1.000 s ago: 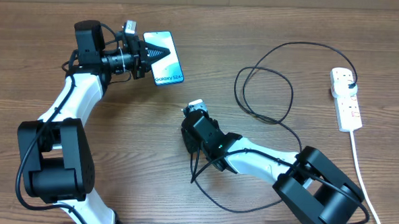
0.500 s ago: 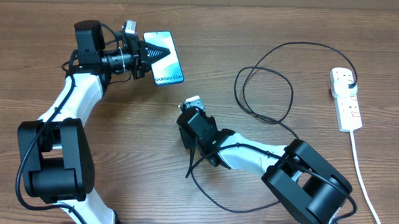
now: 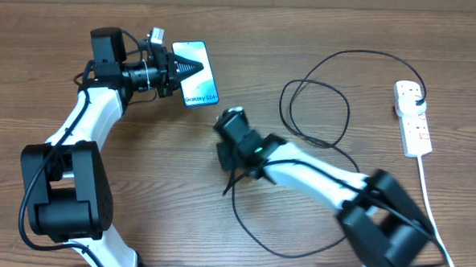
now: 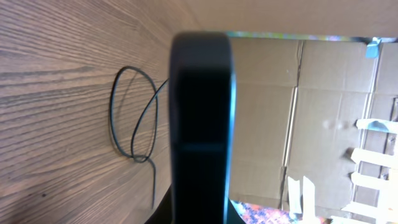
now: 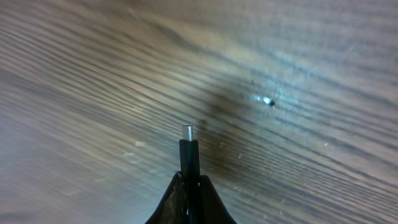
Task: Plug charger to phone and switch on socket
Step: 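Grasp the USB-C plug end with the right gripper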
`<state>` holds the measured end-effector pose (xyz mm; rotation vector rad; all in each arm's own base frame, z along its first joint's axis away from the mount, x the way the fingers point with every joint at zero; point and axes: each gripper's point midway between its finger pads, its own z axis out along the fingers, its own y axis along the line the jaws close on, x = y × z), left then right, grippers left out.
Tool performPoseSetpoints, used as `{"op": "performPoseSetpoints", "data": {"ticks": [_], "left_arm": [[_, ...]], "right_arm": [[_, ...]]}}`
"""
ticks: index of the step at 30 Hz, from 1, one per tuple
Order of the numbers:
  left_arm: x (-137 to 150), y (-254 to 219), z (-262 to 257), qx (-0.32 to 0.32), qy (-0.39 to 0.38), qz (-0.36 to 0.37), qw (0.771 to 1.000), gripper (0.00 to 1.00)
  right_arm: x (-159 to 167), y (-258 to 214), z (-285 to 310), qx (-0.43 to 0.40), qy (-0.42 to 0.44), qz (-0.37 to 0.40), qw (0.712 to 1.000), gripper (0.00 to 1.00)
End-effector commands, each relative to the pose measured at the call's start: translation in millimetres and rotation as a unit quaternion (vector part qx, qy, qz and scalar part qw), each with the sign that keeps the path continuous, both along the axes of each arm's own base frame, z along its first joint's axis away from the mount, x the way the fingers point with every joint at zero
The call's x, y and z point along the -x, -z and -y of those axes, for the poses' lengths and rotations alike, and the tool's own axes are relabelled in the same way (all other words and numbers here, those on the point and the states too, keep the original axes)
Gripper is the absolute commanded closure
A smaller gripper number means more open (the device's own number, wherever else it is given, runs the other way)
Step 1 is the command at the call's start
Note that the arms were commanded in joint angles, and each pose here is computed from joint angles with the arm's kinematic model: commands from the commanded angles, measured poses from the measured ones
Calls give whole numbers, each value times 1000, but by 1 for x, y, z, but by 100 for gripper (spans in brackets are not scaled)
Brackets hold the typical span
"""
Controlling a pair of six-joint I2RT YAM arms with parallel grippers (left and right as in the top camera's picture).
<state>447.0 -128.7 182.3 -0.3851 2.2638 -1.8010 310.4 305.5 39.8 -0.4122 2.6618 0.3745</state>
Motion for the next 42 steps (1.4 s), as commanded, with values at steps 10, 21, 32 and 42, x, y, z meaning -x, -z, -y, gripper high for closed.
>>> {"op": "performPoseSetpoints", "data": {"ticks": [10,21,32,42], "left_arm": [[0,-6,1,-18,26,83,996,96],[-11,-2,2,-33,-8,58,998,96],[-20,1,-20,-43,-41,56,997,96],[-22,1,-36,-39,-55,49,996,96]], "right_arm": [[-7,-138,7,-318,-91,-83,940,96],[-3,-138,26,-373,-94,-130,914,96],[-39,-56,54,-83,61,6,995,27],[-37,9,40,17,62,21,998,32]]}}
